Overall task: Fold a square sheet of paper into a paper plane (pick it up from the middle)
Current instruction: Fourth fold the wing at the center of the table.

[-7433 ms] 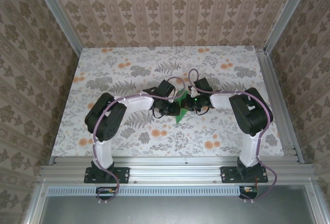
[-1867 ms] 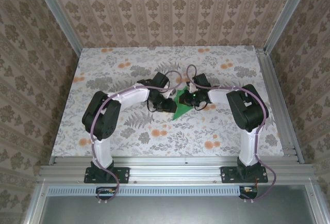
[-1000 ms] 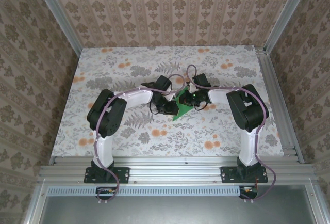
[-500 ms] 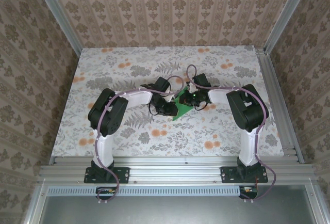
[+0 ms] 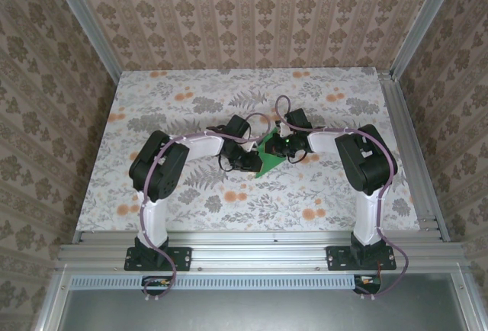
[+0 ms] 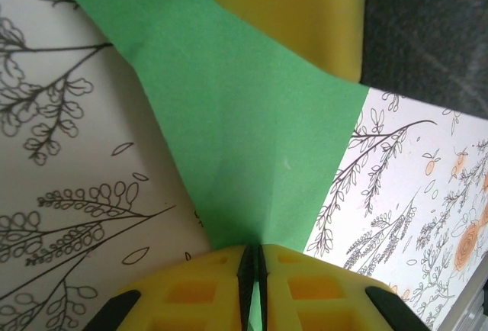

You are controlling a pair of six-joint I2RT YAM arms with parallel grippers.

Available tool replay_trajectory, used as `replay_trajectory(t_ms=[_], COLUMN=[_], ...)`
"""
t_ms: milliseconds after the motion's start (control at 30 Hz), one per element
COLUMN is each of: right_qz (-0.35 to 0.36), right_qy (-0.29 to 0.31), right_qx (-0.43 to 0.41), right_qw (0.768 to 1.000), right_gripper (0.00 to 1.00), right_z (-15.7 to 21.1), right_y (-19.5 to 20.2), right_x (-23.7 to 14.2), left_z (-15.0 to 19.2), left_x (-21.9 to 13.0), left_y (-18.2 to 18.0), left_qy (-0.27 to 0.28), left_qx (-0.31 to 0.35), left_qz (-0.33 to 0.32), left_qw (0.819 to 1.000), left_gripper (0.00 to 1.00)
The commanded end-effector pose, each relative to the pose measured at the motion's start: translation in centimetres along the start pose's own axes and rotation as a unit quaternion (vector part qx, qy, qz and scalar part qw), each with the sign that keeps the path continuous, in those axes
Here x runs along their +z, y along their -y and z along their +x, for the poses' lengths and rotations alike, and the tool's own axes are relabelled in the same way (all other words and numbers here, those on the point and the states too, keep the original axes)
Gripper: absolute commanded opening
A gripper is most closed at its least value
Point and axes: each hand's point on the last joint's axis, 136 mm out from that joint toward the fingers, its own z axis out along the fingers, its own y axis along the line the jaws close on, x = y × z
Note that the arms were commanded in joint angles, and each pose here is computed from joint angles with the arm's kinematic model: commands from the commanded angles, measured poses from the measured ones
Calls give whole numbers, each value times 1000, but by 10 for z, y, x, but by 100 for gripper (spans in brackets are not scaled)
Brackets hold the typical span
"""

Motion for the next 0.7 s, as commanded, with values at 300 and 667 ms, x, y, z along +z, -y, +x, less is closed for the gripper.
replay_trajectory(t_ms=[300, 667], right_qz=[-53, -66], right_qy=[23, -4], right_qx=[55, 110], right_qw=[997, 992], right_gripper=[17, 10], right_z=[5, 42], right_y=[-26, -29], right_x=[-30, -7], left_z=[54, 55], left_x=[16, 17], left_y=[-45, -43], left_qy=[-66, -63], left_qx=[-23, -18], left_qz=[-68, -63], left_qw=[995, 996], left_gripper=[14, 14])
